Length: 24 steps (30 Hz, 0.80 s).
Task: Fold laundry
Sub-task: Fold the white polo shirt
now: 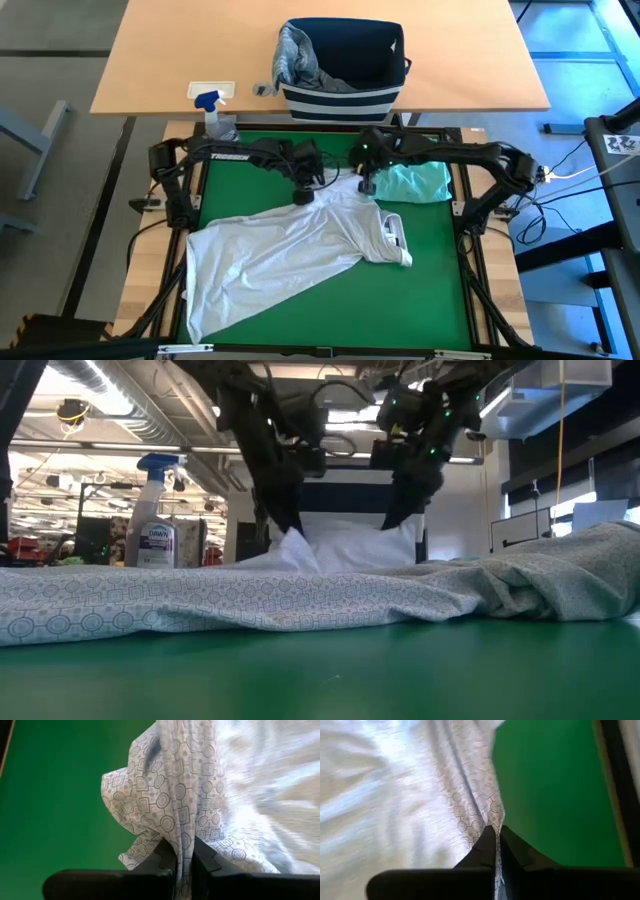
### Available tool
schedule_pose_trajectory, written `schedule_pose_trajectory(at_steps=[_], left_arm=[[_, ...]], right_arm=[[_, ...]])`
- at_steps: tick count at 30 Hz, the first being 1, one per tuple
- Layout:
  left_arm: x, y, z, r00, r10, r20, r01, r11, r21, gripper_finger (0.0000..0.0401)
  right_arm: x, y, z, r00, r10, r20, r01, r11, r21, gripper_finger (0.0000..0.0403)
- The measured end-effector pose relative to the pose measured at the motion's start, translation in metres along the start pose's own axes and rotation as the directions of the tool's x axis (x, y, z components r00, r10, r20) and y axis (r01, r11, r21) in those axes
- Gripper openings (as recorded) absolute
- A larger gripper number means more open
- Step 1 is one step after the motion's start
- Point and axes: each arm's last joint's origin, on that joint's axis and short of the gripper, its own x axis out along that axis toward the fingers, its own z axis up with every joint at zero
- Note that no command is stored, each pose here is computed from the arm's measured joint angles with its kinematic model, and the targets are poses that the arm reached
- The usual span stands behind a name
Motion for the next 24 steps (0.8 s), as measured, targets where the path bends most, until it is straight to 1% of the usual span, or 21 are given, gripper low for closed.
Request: schedule_pose_trajectory(at_steps=[4,8,12,15,17,19,21,24], left_arm=[[-0.003,-0.021,0.002,1.000,-0.025,0.001,0.025,0.998,0.056,0.0014],[-0.004,-0.048,0.003,0.999,-0.035,-0.004,0.035,0.992,0.122,0.0015],[-0.007,-0.077,0.003,1.000,-0.025,0.000,0.025,0.983,0.181,0.0015],[-0.008,-0.097,0.002,0.999,-0.046,0.002,0.045,0.976,0.212,0.0015],[-0.004,-0.108,0.000,0.999,-0.045,-0.007,0.045,0.971,0.234,0.0016],[0.005,-0.116,-0.003,0.999,-0.043,-0.031,0.049,0.966,0.252,0.0016],[0.015,-0.123,-0.005,0.998,-0.046,-0.046,0.056,0.966,0.252,0.0016],[0.029,-0.130,-0.008,0.996,-0.050,-0.077,0.068,0.964,0.257,0.0017]], right_arm=[[-0.005,0.023,0.004,0.998,0.064,-0.003,-0.064,0.998,-0.024,0.0004],[-0.002,0.049,0.005,0.994,0.106,-0.029,-0.108,0.992,-0.061,0.0003],[0.003,0.074,-0.003,0.989,0.132,-0.067,-0.135,0.990,-0.045,0.0003],[0.009,0.091,-0.010,0.984,0.155,-0.083,-0.159,0.986,-0.046,0.0003],[0.014,0.099,-0.017,0.985,0.147,-0.087,-0.151,0.988,-0.035,0.0004],[0.021,0.104,-0.025,0.991,0.108,-0.074,-0.109,0.994,-0.008,0.0006],[0.026,0.108,-0.032,0.995,0.075,-0.065,-0.072,0.997,0.042,0.0012],[0.030,0.108,-0.039,0.994,0.072,-0.076,-0.062,0.990,0.123,0.0028]])
